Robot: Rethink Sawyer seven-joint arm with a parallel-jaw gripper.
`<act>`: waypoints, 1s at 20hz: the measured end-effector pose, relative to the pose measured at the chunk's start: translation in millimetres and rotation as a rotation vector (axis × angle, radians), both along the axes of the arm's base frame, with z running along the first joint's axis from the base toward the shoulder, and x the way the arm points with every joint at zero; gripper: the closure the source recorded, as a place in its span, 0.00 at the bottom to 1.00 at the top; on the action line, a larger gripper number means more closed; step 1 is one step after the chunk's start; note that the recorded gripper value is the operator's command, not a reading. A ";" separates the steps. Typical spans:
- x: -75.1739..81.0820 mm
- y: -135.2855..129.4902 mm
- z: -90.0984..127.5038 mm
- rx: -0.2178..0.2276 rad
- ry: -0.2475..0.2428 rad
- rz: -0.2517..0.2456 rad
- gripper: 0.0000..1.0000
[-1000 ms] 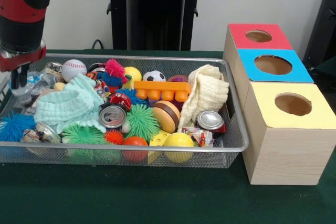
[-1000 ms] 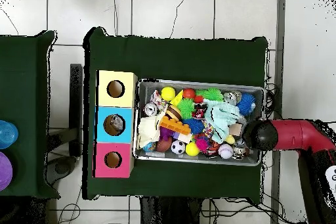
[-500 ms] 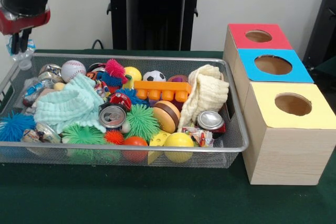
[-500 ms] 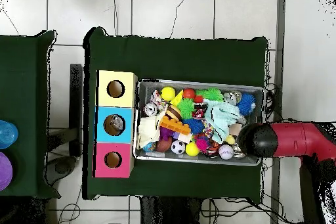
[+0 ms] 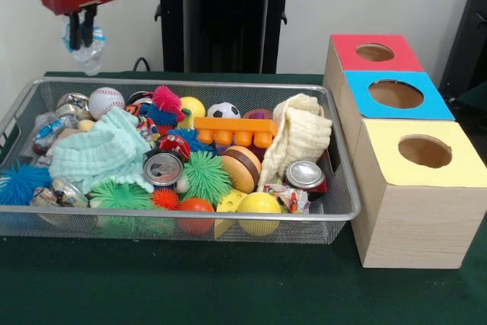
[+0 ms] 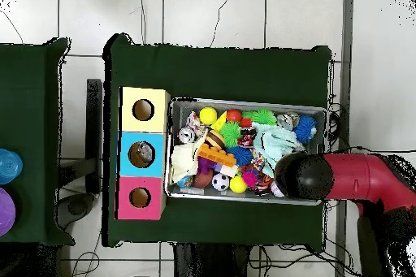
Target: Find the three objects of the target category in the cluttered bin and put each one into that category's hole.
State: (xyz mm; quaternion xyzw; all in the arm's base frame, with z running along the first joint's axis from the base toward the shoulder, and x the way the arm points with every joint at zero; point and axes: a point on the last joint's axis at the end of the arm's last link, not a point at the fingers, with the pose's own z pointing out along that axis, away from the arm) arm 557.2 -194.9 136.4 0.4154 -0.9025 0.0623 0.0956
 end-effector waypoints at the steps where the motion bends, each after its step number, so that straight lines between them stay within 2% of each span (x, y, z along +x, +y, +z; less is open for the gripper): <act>1: 0.7 5.6 1.8 0.008 0.000 -0.001 1.00; 7: 15.2 68.1 15.1 0.067 -0.004 0.022 1.00; 10: 27.8 110.7 22.5 0.100 -0.011 0.048 1.00; 11: 33.4 135.4 26.2 0.119 -0.014 0.063 1.00; 12: 34.9 143.3 27.2 0.126 -0.014 0.067 1.00; 15: 41.1 188.6 31.5 0.162 -0.011 0.093 1.00; 20: 42.1 247.1 36.1 0.196 -0.003 0.111 1.00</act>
